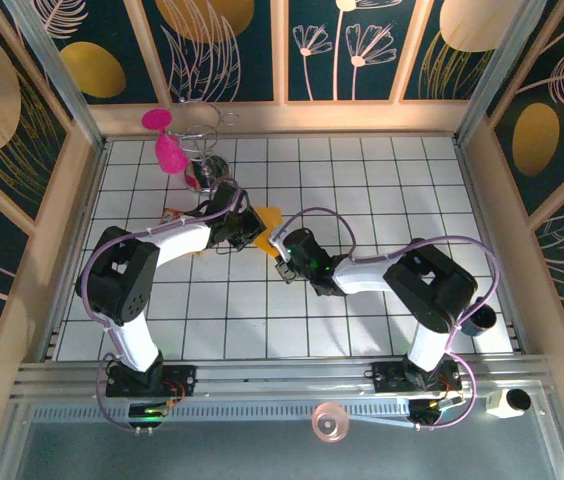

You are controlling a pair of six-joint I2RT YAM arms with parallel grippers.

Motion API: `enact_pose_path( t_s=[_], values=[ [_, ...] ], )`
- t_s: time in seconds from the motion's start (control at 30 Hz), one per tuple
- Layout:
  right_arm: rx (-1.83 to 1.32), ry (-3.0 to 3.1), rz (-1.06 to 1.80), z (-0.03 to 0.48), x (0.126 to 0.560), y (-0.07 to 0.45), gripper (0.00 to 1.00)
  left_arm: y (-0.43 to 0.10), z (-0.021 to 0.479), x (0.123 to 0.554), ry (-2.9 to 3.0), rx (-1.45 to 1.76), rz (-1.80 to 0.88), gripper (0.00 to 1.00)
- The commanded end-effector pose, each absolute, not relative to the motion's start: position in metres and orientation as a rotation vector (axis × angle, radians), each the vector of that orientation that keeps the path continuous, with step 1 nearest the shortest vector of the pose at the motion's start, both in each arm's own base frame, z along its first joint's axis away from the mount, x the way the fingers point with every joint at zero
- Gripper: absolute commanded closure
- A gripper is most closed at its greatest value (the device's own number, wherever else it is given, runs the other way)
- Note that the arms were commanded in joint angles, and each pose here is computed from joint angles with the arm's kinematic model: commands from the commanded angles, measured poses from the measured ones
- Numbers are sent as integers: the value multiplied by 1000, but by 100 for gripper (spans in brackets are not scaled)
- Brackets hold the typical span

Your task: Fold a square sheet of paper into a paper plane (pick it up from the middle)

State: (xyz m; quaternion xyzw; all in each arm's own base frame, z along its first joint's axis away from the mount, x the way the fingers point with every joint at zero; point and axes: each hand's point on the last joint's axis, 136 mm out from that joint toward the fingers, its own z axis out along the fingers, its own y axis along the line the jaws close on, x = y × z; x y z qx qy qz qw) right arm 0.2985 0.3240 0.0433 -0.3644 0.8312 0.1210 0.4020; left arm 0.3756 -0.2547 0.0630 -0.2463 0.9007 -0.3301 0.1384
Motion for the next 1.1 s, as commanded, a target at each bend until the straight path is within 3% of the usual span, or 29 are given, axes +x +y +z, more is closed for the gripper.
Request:
enact_pose_path(
  t_s=[0.0,0.17,0.37,0.67,0.8,1.07],
  values=[
    [-927,2042,321,58,296,325,100,-256,81,379,2579,-683,-954,92],
    [-924,2028,352,63,292,322,100,-256,81,380,2577,-674,-946,91],
    [-918,2009,432,71,286,320,100,-256,84,381,2573,-661,-952,97],
    [-945,1989,469,72,281,317,100,-259,85,380,2574,-644,-973,88],
    [-942,1989,468,72,281,317,100,-258,81,380,2580,-645,-966,96],
    [-947,1985,464,71,280,313,100,-258,79,385,2585,-639,-957,88]
  ],
)
